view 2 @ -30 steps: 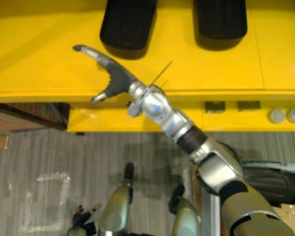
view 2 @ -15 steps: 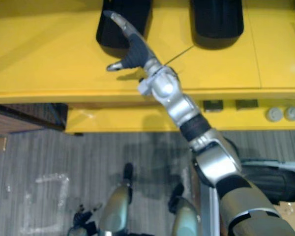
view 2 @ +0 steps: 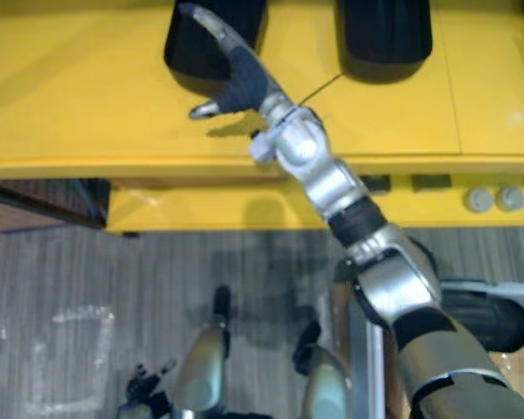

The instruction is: Walk over and take plastic housings, then place them on the shelf

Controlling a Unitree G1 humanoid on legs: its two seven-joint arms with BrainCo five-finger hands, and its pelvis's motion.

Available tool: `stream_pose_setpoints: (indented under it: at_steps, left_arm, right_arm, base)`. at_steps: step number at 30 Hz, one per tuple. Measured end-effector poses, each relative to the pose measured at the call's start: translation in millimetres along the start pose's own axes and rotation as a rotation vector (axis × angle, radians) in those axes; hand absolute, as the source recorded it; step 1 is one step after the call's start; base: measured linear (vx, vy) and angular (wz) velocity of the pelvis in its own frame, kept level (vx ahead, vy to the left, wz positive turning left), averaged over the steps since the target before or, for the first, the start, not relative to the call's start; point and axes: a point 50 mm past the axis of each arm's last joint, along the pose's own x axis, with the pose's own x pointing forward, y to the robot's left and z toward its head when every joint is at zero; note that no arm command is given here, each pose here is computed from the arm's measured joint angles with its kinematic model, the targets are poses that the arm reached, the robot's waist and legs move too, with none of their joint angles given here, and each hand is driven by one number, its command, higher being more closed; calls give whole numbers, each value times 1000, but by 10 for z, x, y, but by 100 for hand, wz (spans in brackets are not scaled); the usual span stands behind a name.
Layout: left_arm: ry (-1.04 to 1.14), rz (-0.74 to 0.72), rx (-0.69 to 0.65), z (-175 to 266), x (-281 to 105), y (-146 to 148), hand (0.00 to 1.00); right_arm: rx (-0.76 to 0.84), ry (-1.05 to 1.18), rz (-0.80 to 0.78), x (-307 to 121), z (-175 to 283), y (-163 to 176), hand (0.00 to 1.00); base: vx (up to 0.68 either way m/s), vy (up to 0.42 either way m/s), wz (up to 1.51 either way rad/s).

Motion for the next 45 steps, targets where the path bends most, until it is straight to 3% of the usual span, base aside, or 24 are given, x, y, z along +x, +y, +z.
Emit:
stream_pose_setpoints:
  at_steps: [6, 19, 25, 31, 39, 45]
  left_arm:
    - [3, 1, 1, -8, 1, 9, 0]
    - [14, -14, 9, -35, -2, 6, 0]
    - [11, -22, 18, -36, -5, -5, 0]
    - [-1, -36, 37, -21, -7, -30, 0]
    - [-8, -40, 31, -5, -10, -56, 0]
    - [-16, -41, 29, 12, -9, -61, 0]
  right_arm:
    - [56, -74, 117, -145, 103, 235, 0]
    - [96, 3, 313, -447, -81, 539, 0]
    - [75, 140, 274, -472, -388, 471, 0]
    - [-26, 233, 77, -301, -569, 158, 0]
    - [-77, 283, -84, -256, -633, -79, 0]
    - [-72, 292, -118, -173, -611, -145, 0]
  base:
    - [0, 0, 0]
    - [2, 2, -3]
    - [0, 0, 0]
    - [0, 0, 0]
    - [0, 3, 4]
    - [3, 9, 3]
